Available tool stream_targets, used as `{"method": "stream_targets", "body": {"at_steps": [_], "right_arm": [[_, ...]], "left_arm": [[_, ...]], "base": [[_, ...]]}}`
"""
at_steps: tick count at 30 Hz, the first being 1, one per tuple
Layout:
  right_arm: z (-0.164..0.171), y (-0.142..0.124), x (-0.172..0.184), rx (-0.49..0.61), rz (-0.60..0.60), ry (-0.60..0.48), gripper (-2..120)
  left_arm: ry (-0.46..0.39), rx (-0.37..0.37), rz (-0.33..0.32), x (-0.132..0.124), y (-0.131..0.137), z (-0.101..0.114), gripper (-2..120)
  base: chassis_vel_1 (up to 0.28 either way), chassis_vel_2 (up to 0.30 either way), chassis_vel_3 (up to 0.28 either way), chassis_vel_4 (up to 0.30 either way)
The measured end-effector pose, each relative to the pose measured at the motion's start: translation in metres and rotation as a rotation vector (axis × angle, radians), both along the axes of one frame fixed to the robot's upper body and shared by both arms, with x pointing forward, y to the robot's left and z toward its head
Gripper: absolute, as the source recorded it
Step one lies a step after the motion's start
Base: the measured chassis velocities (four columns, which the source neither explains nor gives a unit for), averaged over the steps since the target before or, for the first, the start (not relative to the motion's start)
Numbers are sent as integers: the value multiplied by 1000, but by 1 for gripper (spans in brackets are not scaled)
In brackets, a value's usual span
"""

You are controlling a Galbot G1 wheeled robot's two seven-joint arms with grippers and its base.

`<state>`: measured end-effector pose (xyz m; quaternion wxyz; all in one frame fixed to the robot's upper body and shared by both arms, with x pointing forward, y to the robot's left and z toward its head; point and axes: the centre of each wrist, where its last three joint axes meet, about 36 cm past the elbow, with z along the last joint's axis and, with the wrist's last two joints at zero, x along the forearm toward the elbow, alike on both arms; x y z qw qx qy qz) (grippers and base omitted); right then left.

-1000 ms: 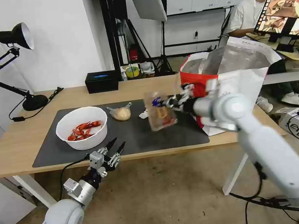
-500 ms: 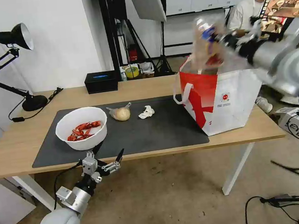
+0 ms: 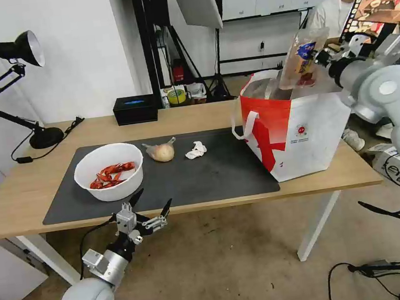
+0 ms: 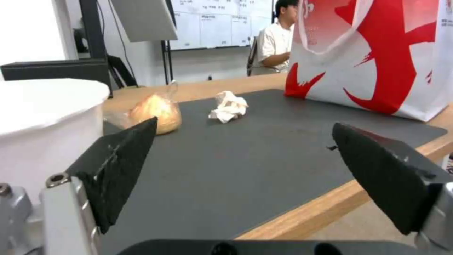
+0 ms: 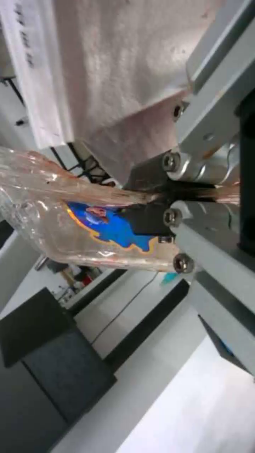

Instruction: Pick up the trash from the table and place it into the takeout bag.

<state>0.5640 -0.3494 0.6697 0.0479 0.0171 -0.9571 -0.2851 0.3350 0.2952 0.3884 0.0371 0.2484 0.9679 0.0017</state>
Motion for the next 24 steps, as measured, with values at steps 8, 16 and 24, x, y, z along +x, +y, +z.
{"method": "stream_targets", "body": {"at_steps": [8,16,24], "right_arm": [[-13,9,-11,4,32,67,0],[-13,5,-23,71,67,141,0],[-6,-1,-24,112,56,203,26]], "left_arm": [[1,0,2,1,0,-1,100],[6,-1,-6,5,-4,-2,100],[12,18,-5,11,-1,1,100]], "base": [[0,0,0,0],[0,0,0,0],[0,0,0,0]]}}
